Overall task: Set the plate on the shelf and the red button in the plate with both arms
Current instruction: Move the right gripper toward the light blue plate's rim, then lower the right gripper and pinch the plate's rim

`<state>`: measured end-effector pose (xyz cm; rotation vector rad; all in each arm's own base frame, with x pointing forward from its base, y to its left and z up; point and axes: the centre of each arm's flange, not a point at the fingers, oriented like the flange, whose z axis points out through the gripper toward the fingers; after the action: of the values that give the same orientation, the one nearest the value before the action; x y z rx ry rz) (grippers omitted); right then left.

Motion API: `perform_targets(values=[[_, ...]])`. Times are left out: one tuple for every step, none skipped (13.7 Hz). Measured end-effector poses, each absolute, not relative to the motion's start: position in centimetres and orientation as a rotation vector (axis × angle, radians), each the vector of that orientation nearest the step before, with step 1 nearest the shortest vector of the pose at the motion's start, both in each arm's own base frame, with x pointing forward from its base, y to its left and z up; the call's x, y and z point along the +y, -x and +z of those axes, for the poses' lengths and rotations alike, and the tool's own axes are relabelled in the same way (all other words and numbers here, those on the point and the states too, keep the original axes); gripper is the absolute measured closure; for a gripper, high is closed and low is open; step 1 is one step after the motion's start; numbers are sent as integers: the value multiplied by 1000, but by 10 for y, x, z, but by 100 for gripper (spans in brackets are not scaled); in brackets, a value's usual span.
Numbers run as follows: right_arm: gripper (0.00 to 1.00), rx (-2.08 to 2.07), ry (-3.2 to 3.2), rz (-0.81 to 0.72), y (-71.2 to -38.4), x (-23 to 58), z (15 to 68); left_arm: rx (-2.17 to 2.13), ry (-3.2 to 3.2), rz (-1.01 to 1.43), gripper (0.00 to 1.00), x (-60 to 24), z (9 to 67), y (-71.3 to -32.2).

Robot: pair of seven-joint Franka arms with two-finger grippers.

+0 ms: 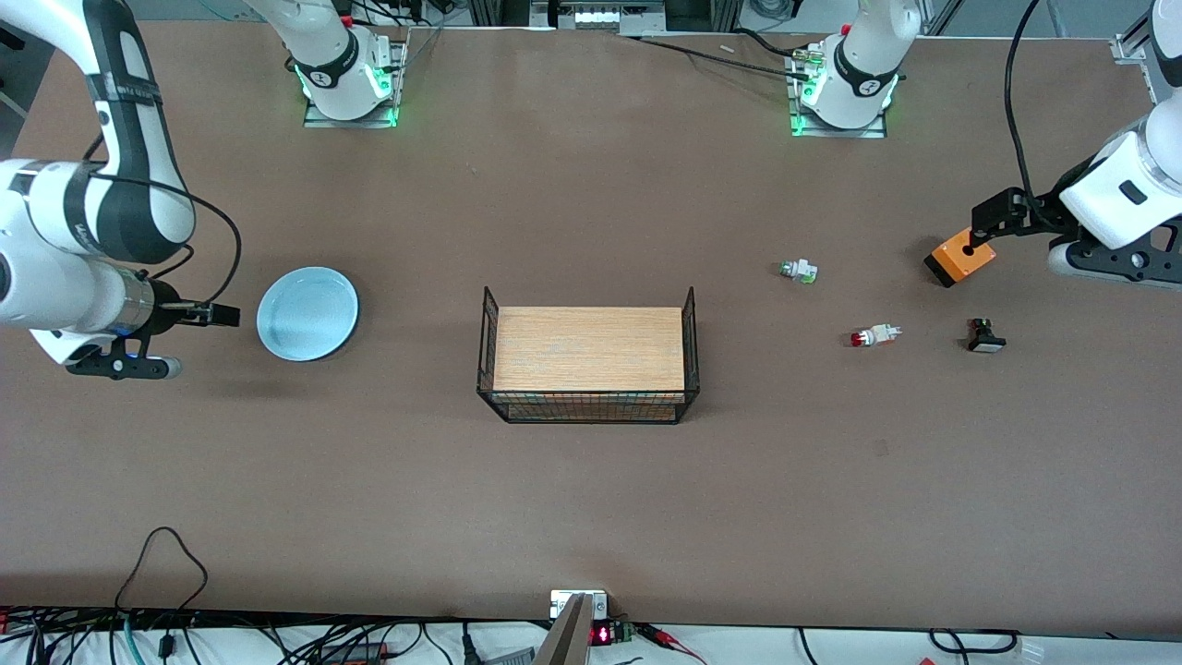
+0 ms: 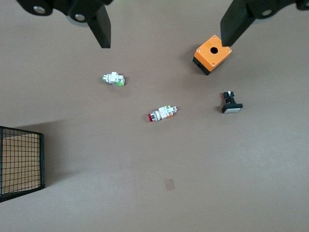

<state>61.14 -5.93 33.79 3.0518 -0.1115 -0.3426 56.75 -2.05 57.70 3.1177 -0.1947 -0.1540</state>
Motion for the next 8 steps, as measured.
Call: perform_targets(values=[[0, -133, -3052, -340, -609, -69, 327, -193, -3117, -157, 0, -20, 576, -568], [0, -149, -3054, -331, -604, -76, 316, -192, -3117, -157, 0, -19, 575, -568], [0, -161, -3057, -317, -598, -82, 304, -191, -3118, -157, 0, -19, 575, -568], [0, -171, -3060, -297, -590, -86, 289, -189, -3118, -157, 0, -19, 575, -568], [0, -181, -3063, -277, -581, -91, 274, -189, -3119, -157, 0, -18, 575, -568], [0, -186, -3067, -254, -572, -93, 260, -189, -3120, -157, 0, -18, 575, -568], [0, -186, -3069, -233, -564, -93, 249, -189, -3121, -157, 0, -18, 575, -568], [0, -181, -3072, -217, -557, -91, 240, -189, -3122, -157, 0, -18, 575, -568]])
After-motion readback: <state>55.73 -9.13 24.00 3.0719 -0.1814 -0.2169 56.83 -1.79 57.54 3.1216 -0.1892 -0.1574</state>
